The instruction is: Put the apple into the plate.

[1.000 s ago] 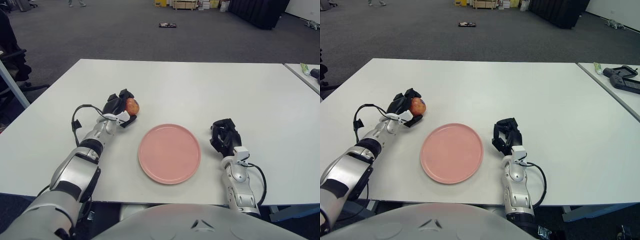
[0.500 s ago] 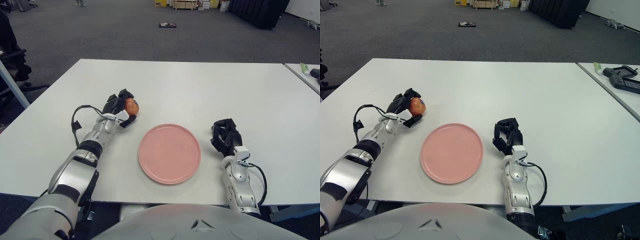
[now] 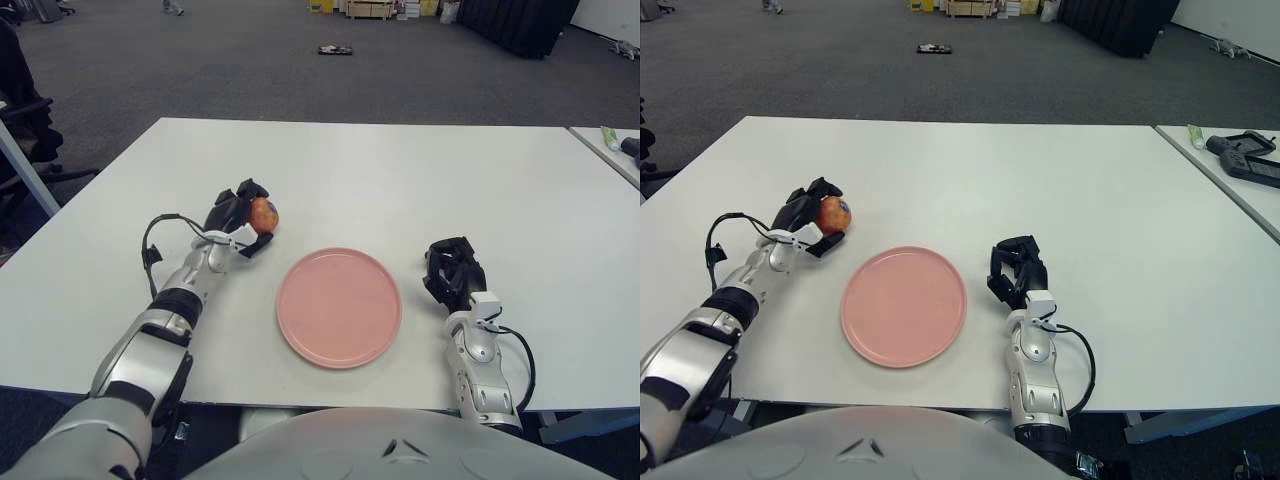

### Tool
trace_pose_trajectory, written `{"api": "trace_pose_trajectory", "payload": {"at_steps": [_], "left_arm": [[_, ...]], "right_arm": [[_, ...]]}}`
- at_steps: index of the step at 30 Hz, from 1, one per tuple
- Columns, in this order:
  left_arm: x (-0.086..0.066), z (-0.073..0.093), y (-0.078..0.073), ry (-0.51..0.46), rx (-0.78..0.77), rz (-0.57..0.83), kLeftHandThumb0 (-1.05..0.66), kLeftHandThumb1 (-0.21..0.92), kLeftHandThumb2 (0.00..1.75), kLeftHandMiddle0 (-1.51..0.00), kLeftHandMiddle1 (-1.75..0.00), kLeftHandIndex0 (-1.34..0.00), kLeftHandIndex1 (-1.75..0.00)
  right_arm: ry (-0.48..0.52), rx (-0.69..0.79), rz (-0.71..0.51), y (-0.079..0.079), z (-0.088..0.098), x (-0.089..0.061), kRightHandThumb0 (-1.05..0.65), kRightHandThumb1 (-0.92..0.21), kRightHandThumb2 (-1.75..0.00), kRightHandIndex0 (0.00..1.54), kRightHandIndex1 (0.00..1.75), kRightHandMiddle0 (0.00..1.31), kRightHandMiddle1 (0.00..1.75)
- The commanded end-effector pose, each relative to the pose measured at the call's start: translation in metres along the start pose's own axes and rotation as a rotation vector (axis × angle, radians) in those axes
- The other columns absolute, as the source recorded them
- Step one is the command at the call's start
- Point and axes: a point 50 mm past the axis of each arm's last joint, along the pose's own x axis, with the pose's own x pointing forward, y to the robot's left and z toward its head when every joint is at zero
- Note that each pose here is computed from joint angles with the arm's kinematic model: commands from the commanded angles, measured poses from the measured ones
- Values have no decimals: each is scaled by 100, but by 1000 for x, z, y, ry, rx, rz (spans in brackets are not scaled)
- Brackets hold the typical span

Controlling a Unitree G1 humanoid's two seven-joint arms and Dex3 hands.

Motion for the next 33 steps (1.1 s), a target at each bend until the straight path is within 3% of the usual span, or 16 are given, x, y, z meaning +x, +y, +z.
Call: {"api": "trace_pose_trajectory", "payload": {"at_steps": [1, 12, 18, 33], "left_arm": [[3, 7, 12, -42, -24, 42, -46, 33, 130, -129, -175, -60, -175], [-4, 29, 25, -138, -76, 109, -48, 28, 136, -131, -175, -63, -175], [-17, 55, 36, -225, -100, 152, -48, 27, 137, -131, -175, -64, -175], [-50, 93, 41, -388, -242, 120, -52, 18, 149, -132, -175, -72, -175]], "right_arm": [[56, 1, -11, -1, -10, -2, -36, -78, -73, 53, 130, 28, 175], [72, -3, -18, -1, -11, -1, -36, -78, -72, 51, 129, 27, 175], [73, -3, -21, 0, -11, 0, -36, -78, -72, 51, 130, 27, 175], [64, -8, -3, 1, -12, 1, -37, -77, -74, 51, 129, 28, 175]]}}
